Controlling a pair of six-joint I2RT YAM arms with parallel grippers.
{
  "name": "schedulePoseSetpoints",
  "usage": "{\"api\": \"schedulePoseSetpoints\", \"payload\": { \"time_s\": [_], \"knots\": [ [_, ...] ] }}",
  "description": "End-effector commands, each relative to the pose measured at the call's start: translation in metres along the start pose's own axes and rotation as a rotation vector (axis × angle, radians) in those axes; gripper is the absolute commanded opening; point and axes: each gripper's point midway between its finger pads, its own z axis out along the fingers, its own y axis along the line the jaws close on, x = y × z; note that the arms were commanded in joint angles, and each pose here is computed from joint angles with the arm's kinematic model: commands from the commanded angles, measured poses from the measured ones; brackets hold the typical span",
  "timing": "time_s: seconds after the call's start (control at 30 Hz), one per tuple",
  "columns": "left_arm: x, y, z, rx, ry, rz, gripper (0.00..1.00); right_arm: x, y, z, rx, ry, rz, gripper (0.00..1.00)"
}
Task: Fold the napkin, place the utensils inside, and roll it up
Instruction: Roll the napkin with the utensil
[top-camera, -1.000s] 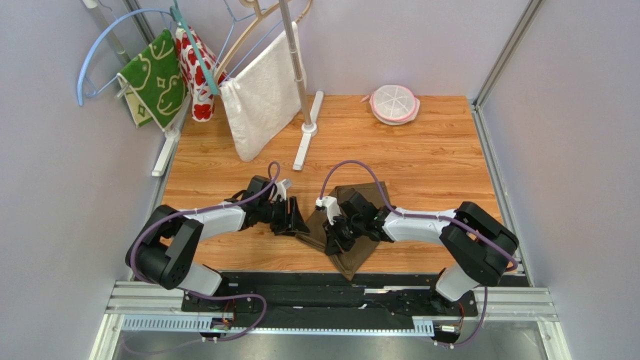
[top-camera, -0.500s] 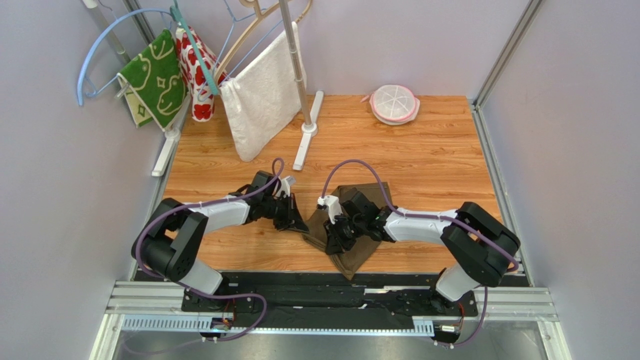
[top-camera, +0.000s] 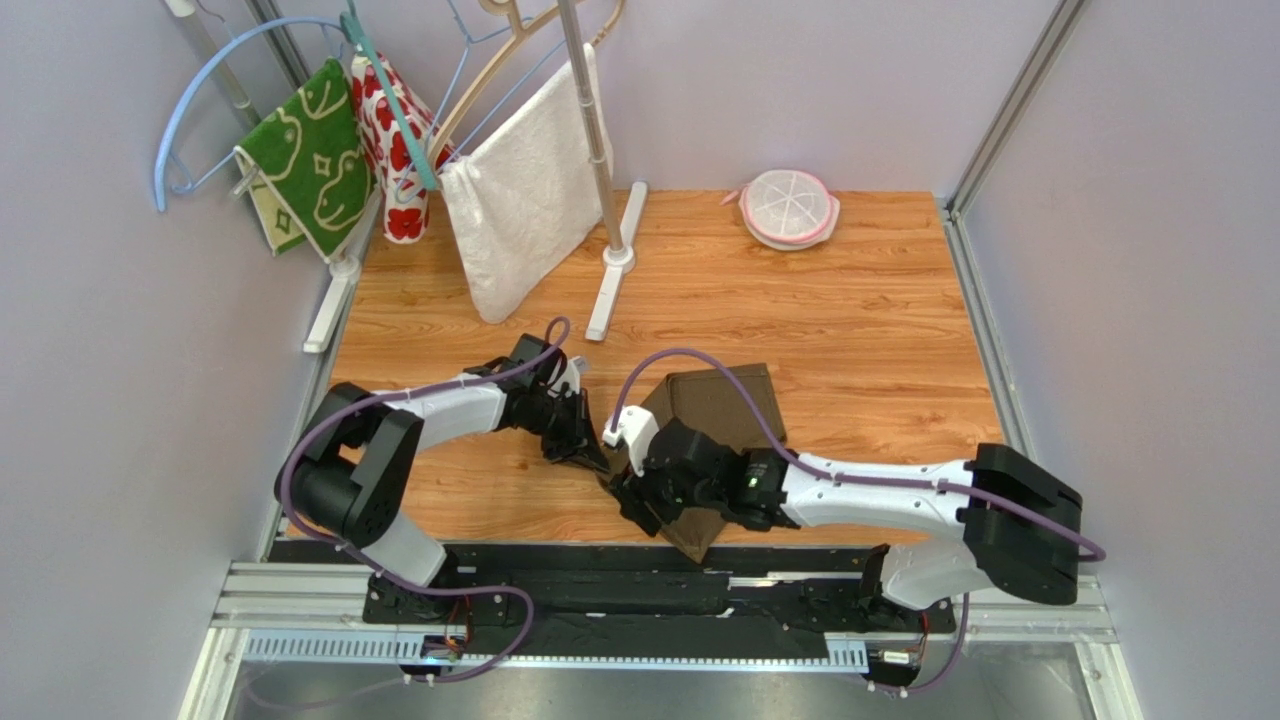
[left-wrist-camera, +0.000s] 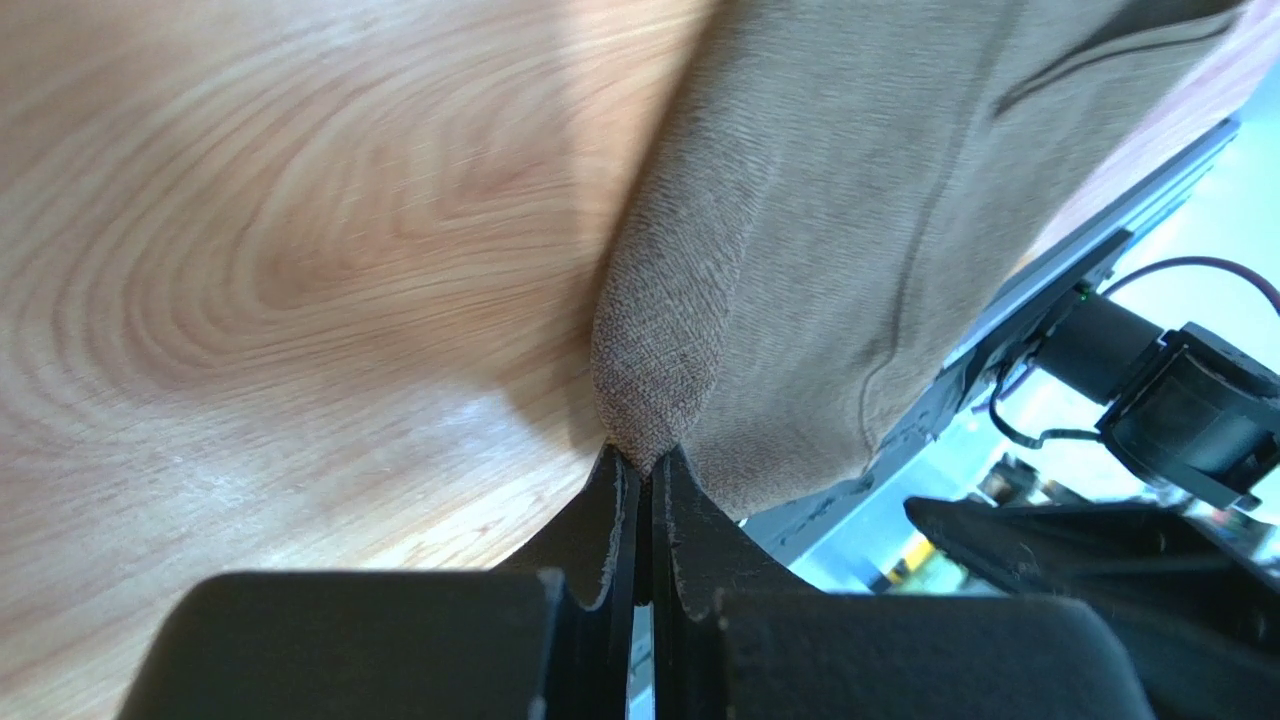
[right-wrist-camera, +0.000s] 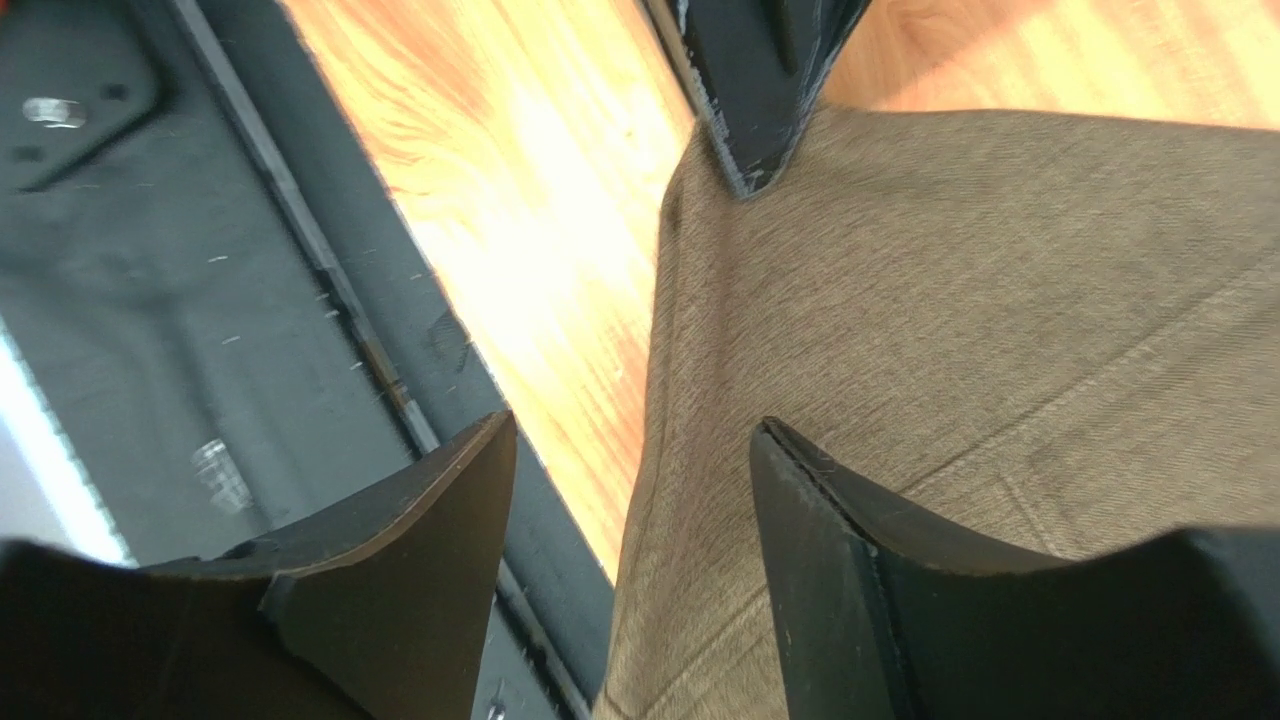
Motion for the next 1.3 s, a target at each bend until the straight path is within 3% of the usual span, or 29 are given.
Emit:
{"api": "schedulePoseSetpoints", "payload": {
  "time_s": [0.0,0.47,0.73,0.93,0.97,1.03,1.07,1.1,1.2,1.27],
  "knots": [
    [0.002,-0.004,-0.002,0.037,0.059,-0.037,0.00,-0.020,-0.014,0.007,0.257,-0.110,-0.092,0.63],
    [0.004,0.007,-0.007,0.046,0.122,-0.103,0.00,0.006,-0.004,0.042,0.439,-0.044,-0.272,0.60],
    [0.001,0.008,-0.011,0.047,0.128,-0.101,0.00,0.030,-0.015,0.039,0.508,0.032,-0.321,0.48],
    [-0.002,0.005,-0.012,0.052,0.127,-0.094,0.00,0.049,-0.006,0.053,0.445,0.094,-0.348,0.26],
    [-0.002,0.005,-0.012,0.055,0.128,-0.091,0.00,0.052,-0.006,0.054,0.438,0.105,-0.350,0.13],
    [-0.003,0.004,-0.013,0.058,0.119,-0.080,0.01,0.054,0.000,0.055,0.406,0.111,-0.335,0.01],
    [-0.004,0.004,-0.014,0.058,0.109,-0.073,0.06,0.054,0.002,0.055,0.388,0.112,-0.324,0.00],
    [-0.006,0.004,-0.017,0.063,0.087,-0.063,0.24,0.059,0.007,0.055,0.345,0.126,-0.311,0.00],
    [-0.015,0.007,-0.026,0.077,-0.008,-0.078,0.63,0.051,0.021,0.050,0.220,0.101,-0.227,0.00],
    [-0.023,0.011,-0.034,0.081,-0.078,-0.107,0.69,0.042,0.021,0.043,0.169,0.075,-0.167,0.00]
  ]
}}
